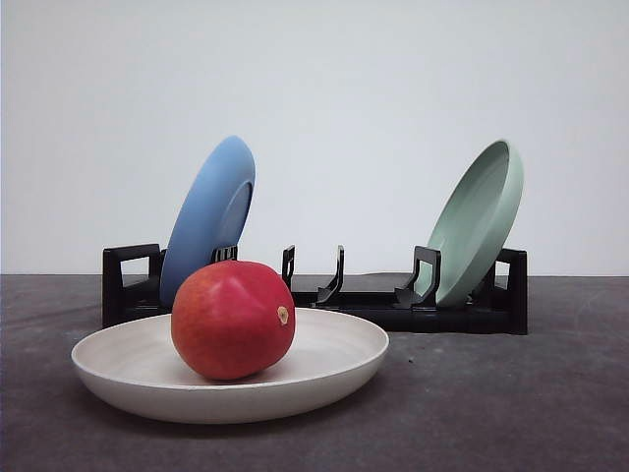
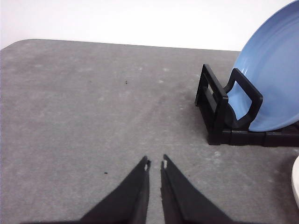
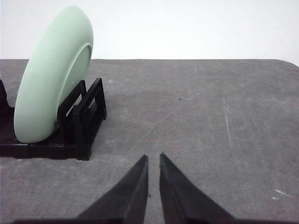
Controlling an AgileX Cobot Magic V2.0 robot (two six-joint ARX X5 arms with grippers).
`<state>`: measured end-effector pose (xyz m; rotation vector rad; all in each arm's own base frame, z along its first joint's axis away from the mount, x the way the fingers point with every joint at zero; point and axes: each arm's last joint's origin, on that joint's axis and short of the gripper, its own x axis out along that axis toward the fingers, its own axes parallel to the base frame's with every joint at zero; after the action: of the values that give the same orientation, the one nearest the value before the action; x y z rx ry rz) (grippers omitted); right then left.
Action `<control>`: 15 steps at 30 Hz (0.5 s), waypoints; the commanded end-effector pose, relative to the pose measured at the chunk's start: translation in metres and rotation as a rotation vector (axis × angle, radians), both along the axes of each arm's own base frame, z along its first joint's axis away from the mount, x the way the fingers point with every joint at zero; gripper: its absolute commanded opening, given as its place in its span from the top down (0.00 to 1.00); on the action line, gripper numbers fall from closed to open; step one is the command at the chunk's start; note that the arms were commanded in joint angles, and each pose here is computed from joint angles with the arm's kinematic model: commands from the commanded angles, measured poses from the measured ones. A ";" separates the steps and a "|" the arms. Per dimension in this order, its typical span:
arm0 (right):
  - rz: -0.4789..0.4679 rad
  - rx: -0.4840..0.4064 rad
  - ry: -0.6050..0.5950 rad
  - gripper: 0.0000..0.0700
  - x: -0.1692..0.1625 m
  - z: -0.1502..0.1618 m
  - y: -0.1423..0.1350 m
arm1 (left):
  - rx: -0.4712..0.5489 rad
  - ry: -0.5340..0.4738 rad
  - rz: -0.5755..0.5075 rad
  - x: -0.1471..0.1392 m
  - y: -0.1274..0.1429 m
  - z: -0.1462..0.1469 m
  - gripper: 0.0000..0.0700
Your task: Place pomegranate in white plate
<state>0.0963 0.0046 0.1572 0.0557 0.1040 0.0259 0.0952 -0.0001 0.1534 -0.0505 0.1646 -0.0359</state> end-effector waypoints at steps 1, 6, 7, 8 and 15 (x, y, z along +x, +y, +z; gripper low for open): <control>-0.001 0.011 -0.005 0.94 0.000 0.000 0.000 | 0.007 0.012 0.000 0.000 0.000 -0.004 0.96; -0.001 0.011 -0.005 0.94 0.000 0.000 0.000 | 0.007 0.012 0.000 0.000 0.000 -0.004 0.96; -0.001 0.011 -0.005 0.94 0.000 0.000 0.000 | 0.007 0.012 0.000 0.000 0.000 -0.004 0.96; -0.001 0.011 -0.005 0.94 0.000 0.000 0.000 | 0.007 0.012 0.000 0.000 0.000 -0.004 0.96; -0.001 0.011 -0.005 0.94 0.000 0.000 0.000 | 0.007 0.012 0.000 0.000 0.000 -0.004 0.96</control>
<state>0.0963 0.0046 0.1572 0.0557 0.1039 0.0259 0.0952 -0.0001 0.1534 -0.0505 0.1646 -0.0359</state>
